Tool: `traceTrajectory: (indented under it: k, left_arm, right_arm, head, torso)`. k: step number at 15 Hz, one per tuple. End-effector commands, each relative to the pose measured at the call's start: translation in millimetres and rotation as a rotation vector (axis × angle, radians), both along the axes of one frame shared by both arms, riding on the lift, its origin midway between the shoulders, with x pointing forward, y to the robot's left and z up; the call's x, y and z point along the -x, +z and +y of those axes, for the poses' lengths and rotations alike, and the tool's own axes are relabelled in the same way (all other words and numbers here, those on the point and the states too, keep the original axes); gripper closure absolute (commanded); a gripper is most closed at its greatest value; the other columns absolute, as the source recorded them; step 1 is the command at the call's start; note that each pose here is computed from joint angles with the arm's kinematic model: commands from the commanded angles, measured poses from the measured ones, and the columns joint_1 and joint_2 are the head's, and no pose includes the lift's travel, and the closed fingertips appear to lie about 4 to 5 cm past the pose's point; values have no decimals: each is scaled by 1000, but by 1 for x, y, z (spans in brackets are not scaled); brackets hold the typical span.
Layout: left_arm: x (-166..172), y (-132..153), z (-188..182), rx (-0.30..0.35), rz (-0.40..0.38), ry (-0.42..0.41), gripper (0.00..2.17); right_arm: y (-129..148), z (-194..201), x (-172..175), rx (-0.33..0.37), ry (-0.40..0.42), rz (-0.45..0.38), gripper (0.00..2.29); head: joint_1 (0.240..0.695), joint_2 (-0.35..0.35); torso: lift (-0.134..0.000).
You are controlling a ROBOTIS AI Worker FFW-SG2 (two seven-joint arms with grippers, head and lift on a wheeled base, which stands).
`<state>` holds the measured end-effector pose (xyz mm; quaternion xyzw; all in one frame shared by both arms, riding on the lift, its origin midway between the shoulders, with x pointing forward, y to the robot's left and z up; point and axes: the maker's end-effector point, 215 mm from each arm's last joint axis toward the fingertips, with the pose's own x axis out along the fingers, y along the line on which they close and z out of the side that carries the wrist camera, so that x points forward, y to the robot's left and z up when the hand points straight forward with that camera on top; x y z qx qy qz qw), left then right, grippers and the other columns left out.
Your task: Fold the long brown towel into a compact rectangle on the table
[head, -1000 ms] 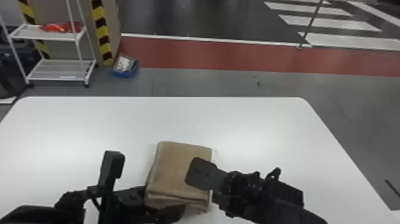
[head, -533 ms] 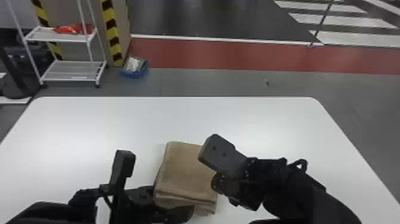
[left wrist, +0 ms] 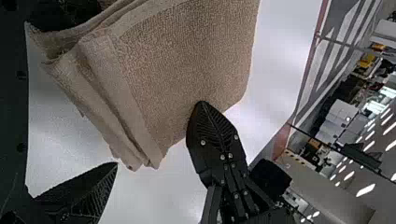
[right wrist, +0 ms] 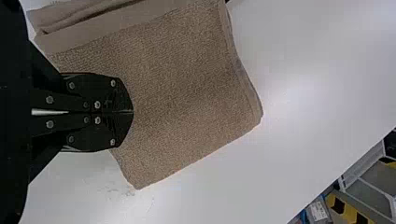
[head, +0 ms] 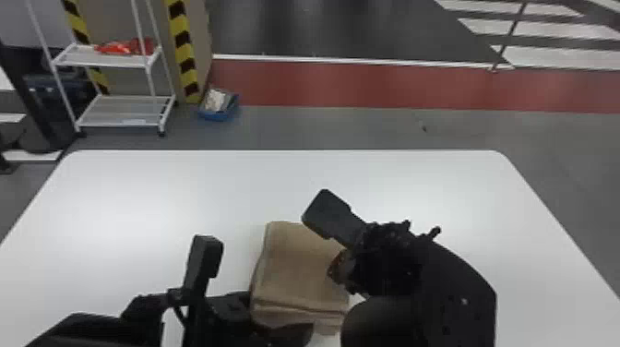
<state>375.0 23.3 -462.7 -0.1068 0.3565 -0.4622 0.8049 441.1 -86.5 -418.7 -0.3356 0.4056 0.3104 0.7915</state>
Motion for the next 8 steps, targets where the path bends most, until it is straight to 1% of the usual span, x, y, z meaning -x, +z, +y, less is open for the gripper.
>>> traceTrajectory:
  k: [1,2,4,5,8]
  left_arm:
    - [2,1,1,-3,11,3,90]
    - [1,4,1,-3,7,3,90]
    - [3,2,2,-5,25,7,90]
    - [1,5,3,-5,15,10,90]
    - [-2,3,13,-17,17,31,90]
  right_arm:
    - [-9,-2,-3,21,-8,7,1953]
    - [-12,-3,-5,33,-10,5,1953]
    - [-18,-9,-12,72,-14,-3,1953]
    - [-17,-12,-15,76,-20,-6,1953]
    - [-14,-17,-22,85,-28,-22,1953]
  head:
    - [695,-88]
    - [695,-90]
    - [695,-92]
    - [695,-94]
    - [695,-99]
  torso:
    - [-125]
    - [-125]
    - [-125]
    - [-125]
    - [-125]
